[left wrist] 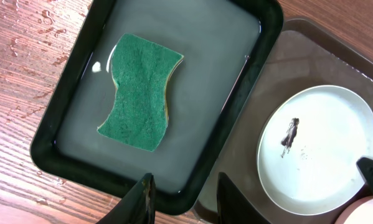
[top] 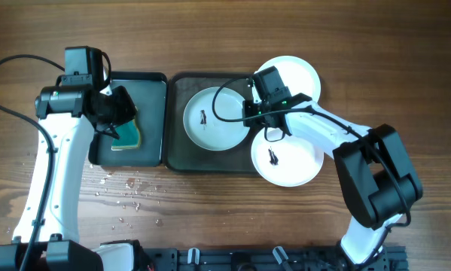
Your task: Clean dirty plates on tray and stack at the side
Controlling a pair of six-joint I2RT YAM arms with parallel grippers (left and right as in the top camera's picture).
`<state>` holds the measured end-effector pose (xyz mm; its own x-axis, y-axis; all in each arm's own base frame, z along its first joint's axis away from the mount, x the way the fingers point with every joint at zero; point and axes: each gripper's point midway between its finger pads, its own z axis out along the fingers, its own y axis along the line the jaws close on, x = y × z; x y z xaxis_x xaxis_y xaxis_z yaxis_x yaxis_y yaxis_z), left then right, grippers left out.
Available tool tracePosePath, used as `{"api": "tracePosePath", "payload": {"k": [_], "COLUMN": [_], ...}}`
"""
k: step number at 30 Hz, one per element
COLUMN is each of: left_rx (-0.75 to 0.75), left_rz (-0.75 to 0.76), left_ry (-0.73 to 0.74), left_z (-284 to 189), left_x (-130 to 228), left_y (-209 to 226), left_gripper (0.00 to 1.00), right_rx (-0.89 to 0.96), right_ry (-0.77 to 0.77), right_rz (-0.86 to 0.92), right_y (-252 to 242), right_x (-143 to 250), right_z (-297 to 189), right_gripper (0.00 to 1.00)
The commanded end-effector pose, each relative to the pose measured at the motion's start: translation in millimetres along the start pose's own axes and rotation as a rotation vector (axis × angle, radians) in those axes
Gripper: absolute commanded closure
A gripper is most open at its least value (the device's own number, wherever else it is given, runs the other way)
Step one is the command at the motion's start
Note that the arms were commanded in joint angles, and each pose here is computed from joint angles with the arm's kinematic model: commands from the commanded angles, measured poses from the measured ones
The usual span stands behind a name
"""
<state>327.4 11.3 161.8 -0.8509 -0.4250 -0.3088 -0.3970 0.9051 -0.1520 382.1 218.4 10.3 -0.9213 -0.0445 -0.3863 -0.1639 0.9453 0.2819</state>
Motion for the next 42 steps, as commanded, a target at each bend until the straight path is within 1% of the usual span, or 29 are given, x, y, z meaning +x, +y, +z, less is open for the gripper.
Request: {"api": "tracePosePath", "payload": {"k": [1,2,7,9,11,13,14,16,18,19,21,27,30,37,42], "left_rx": [-0.038,-0.048,-0.065,-0.073,-0.090,-0.141,-0.156,-0.170,-0.176,-0.179,-0.181,-0.186,-0.214,-0.218,-0.258], "left_rz": [0.002,0.002,0.032,0.032,0.032,0.035,0.036,0.045,0.092,0.107,0.110,0.145,0.153,0.202,0.222], "left_ry": [0.000,-0.002,0.023,0.042,0.068,0.090,0.111,0.149,0.180,0.193,0.200,0.192,0.194,0.203,0.189], "left_z": [5,5,14,22,33,43,51,66,77,83,90,111,118,122,121], "left_x": [0,-1,1,2,3,4,5,9,11,12,12,5,4,4,-1], "left_y": [8,9,12,12,14,22,24,26,27,28,28,28,32,34,43], "left_gripper": [0.72,0.71,0.64,0.58,0.53,0.51,0.48,0.45,0.43,0.39,0.37,0.38,0.38,0.37,0.37], "right_rx": [0.010,0.005,0.004,0.003,0.002,0.003,0.003,0.002,0.001,0.001,0.001,0.001,0.001,0.001,0.001], "right_ry": [0.016,0.020,0.017,0.016,0.015,0.015,0.014,0.014,0.012,0.012,0.012,0.011,0.011,0.011,0.011], "right_rz": [0.036,0.037,0.037,0.036,0.036,0.036,0.036,0.036,0.036,0.036,0.035,0.035,0.036,0.036,0.036], "right_y": [-3,-2,-2,-2,-1,-2,-2,-1,-1,-1,-1,-1,-1,-1,-1], "right_x": [6,7,7,6,6,6,6,6,5,5,5,5,5,5,5], "right_z": [6,6,6,6,6,6,6,6,6,6,6,6,6,6,6], "right_gripper": [0.96,0.96,0.95,0.96,0.96,0.96,0.96,0.96,0.96,0.96,0.96,0.96,0.96,0.96,0.96]}}
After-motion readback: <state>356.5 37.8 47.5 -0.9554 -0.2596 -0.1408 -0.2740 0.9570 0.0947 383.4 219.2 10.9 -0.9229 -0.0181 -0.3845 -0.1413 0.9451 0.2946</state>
